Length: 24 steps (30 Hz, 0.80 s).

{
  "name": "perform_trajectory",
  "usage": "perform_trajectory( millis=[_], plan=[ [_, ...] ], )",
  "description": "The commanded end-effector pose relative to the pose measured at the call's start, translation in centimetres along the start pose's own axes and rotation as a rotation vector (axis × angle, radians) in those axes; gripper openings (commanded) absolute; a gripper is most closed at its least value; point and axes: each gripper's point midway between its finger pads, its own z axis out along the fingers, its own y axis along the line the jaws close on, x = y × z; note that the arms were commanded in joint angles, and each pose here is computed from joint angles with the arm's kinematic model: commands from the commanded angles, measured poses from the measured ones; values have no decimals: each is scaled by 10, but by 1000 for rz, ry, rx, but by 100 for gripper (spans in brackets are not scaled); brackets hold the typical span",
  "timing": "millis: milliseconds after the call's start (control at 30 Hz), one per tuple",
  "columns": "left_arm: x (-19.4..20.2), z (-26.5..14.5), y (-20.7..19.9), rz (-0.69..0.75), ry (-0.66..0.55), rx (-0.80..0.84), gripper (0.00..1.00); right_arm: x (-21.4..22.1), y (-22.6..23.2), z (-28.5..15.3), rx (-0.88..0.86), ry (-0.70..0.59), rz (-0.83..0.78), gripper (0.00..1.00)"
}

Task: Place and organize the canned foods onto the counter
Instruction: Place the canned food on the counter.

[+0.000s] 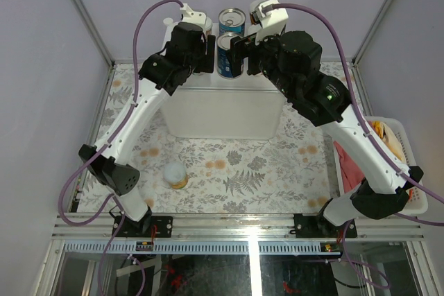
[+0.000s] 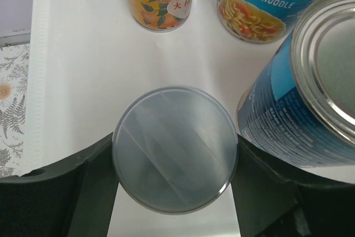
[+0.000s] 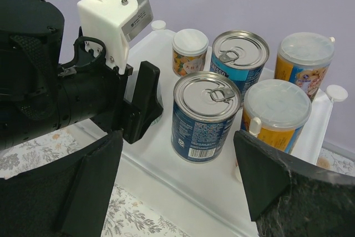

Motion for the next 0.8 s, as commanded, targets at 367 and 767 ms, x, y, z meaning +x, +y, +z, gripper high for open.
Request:
perform_trajectory(
  millis=[367,767],
  plan=[
    [-37,13,11,-35,-142,-27,0,-30,-2,-13,-5,-88,10,89],
    [-33,21,6,-48,-133,10,0,-28,-3,-10,-5,-82,7,89]
  ],
)
